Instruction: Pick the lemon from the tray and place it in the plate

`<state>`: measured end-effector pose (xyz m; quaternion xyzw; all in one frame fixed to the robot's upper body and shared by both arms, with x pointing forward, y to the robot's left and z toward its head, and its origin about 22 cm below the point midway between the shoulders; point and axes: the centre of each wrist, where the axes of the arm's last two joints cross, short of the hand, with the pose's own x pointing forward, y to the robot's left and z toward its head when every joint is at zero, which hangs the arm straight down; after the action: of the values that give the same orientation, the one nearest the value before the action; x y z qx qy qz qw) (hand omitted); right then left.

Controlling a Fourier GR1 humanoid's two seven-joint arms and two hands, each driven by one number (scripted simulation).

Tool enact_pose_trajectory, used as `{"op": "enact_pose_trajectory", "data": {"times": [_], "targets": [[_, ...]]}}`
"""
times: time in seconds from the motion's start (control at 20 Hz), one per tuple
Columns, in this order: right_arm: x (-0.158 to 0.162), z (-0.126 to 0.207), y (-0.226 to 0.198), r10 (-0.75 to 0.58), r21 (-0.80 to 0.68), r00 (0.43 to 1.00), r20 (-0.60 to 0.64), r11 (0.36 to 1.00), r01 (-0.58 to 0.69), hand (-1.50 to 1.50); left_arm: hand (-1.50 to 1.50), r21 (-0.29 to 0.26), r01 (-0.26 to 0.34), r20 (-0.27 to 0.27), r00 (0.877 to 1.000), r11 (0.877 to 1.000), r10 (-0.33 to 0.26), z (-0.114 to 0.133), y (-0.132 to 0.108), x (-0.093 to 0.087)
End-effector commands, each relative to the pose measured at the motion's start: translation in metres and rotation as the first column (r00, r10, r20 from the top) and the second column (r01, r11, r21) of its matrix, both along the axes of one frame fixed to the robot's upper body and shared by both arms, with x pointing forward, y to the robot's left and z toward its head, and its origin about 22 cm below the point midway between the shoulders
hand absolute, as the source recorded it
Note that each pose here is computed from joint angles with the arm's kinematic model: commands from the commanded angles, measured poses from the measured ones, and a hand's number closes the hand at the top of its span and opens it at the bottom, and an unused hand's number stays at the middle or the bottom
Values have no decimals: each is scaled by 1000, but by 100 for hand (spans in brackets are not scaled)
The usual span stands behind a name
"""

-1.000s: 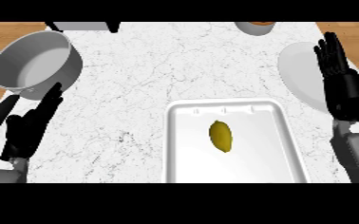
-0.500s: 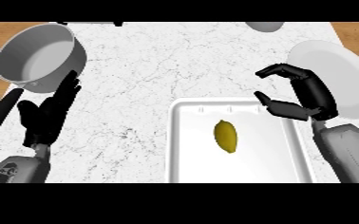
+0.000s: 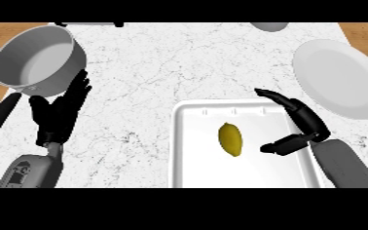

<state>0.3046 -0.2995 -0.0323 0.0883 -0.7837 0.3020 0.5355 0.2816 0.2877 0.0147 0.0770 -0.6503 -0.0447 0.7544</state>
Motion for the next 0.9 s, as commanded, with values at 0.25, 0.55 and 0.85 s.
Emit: {"op": "enact_pose_trajectory", "data": {"times": [0.25, 0.55, 0.85], "targets": [[25, 48, -7, 93, -227, 996, 13, 970, -88, -150, 0, -27, -1, -18, 1000, 1000, 0, 2, -22, -13], [12, 53, 37, 128, -387, 990, -65, 911, -144, -150, 0, 3, -13, -7, 1000, 1000, 13, 4, 12, 5], [10, 31, 39, 161, -572, 983, -88, 800, -182, -150, 0, 9, -9, 7, 1000, 1000, 9, 16, -10, 13]]}}
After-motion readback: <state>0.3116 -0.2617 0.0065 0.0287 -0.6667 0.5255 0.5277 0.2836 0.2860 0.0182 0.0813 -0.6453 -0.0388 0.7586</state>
